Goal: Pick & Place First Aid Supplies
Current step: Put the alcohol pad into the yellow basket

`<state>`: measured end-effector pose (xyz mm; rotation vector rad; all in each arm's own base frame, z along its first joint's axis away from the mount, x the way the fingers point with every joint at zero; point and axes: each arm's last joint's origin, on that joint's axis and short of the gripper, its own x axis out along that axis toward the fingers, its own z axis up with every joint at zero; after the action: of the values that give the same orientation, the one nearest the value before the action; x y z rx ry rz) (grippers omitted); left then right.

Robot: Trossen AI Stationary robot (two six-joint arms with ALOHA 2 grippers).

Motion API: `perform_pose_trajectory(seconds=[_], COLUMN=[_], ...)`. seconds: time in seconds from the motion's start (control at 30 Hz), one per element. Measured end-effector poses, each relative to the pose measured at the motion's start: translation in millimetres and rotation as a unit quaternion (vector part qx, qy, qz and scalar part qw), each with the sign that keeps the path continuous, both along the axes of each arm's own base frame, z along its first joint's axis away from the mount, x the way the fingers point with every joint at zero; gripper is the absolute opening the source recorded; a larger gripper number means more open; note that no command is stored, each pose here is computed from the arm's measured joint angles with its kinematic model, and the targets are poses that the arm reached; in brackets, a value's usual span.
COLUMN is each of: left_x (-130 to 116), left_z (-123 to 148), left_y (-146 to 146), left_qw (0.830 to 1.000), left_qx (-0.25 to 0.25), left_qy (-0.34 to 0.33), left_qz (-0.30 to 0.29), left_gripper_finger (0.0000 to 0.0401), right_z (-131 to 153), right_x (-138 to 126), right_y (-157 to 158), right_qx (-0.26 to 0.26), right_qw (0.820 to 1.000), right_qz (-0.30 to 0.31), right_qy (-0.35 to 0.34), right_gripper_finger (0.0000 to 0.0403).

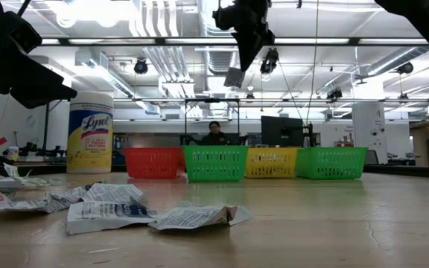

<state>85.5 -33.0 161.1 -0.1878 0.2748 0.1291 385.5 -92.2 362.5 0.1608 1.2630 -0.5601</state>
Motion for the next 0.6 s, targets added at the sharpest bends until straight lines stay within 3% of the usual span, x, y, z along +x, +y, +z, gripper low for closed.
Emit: perform_pose_trajectory(seconds=[0.37, 0.6], left_x=[0.0, 0.0], left_z=[0.1, 0.1], left_y=[0.0, 0.0], left_qw=[1.0, 1.0], left_qx=[0.0, -0.003], left_qy=[0.0, -0.001], left_qz=[0.0, 0.001], left_gripper_finger=[0.0197, 0.0197], right_z=[11.9, 5.4], right_x=[-22.6, -27.2], right_y=[-44.0, -55.9], right_qx=[-0.013, 0.012], right_qw=[1.0, 1.0], right_qz=[-0.01, -0.009], right_qy=[0.003, 0.011], right_gripper_finger=[0.0008, 0.0008])
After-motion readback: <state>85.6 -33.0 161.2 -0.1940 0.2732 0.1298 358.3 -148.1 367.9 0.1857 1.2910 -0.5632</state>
